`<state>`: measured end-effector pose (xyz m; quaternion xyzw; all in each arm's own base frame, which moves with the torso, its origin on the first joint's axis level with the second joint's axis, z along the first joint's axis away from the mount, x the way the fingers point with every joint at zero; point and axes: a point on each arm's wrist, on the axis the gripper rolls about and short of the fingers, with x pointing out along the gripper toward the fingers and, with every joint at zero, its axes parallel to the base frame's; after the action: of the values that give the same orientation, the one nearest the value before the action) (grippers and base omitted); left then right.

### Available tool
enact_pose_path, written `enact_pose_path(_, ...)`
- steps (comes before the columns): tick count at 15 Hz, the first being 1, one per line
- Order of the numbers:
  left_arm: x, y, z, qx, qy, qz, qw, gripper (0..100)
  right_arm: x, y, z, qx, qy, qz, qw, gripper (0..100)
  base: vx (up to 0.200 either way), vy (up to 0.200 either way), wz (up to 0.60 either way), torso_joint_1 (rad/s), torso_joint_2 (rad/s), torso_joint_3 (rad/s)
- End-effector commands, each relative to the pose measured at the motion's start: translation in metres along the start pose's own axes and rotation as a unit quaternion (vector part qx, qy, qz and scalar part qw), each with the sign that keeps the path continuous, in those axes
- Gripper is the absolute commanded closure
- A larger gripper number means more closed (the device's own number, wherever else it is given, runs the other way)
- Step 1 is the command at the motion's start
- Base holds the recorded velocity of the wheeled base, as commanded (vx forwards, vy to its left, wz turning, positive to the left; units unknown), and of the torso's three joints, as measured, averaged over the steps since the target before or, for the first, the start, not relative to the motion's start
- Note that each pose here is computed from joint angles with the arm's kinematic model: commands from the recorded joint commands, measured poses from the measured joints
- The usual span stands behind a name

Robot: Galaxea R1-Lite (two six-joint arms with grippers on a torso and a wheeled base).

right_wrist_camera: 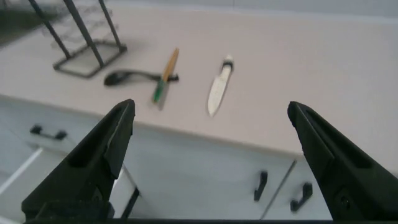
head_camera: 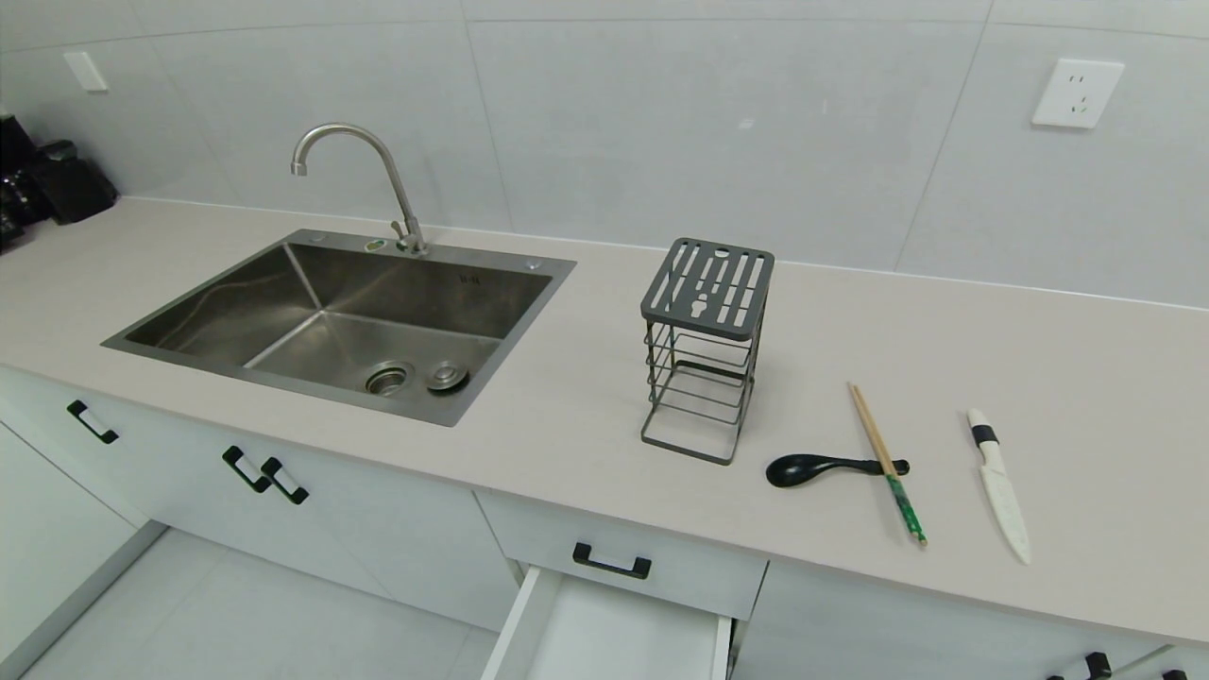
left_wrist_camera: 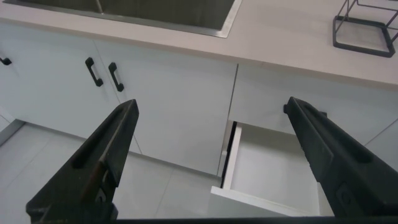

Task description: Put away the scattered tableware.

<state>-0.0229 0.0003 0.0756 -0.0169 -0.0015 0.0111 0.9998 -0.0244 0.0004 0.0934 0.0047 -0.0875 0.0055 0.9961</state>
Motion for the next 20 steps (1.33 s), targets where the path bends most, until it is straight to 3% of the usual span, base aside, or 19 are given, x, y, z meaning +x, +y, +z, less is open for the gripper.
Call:
enact_pose_path(1,0.0,0.0,0.0,-0.001,0.0,0.0,1.0,0,0.0,0.0,0.007,-0.003,-0.035,0.004,0.999,0,0.0,0.0,0.0,0.0,0.0,0.0)
enact_pose_path(4,0.0,0.0,0.0,-0.001,0.0,0.0,1.0,0,0.003,0.004,0.013,-0.021,0.001,0.082,0.996,0,0.0,0.0,0.0,0.0,0.0,0.0)
enact_pose_path(5,0.0,0.0,0.0,0.0,0.0,0.0,1.0,0,0.011,0.005,0.029,-0.028,0.062,0.111,0.991,0,0.0,0.0,0.0,0.0,0.0,0.0)
enact_pose_path(7,0.0,0.0,0.0,0.0,0.0,0.0,1.0,0,0.033,0.005,0.057,-0.02,0.133,0.122,0.983,0,0.0,0.0,0.0,0.0,0.0,0.0)
enact_pose_path(10,0.0,0.0,0.0,-0.001,0.0,0.0,1.0,0,0.075,0.008,0.084,-0.009,0.187,0.167,0.968,0,0.0,0.0,0.0,0.0,0.0,0.0)
enact_pose_path(14,0.0,0.0,0.0,-0.001,0.0,0.0,1.0,0,0.128,0.017,0.073,-0.004,0.271,0.209,0.94,0,0.0,0.0,0.0,0.0,0.0,0.0)
enact_pose_path(20,0.0,0.0,0.0,-0.001,0.0,0.0,1.0,0,0.144,0.019,0.059,-0.016,0.313,0.213,0.925,0,0.0,0.0,0.0,0.0,0.0,0.0)
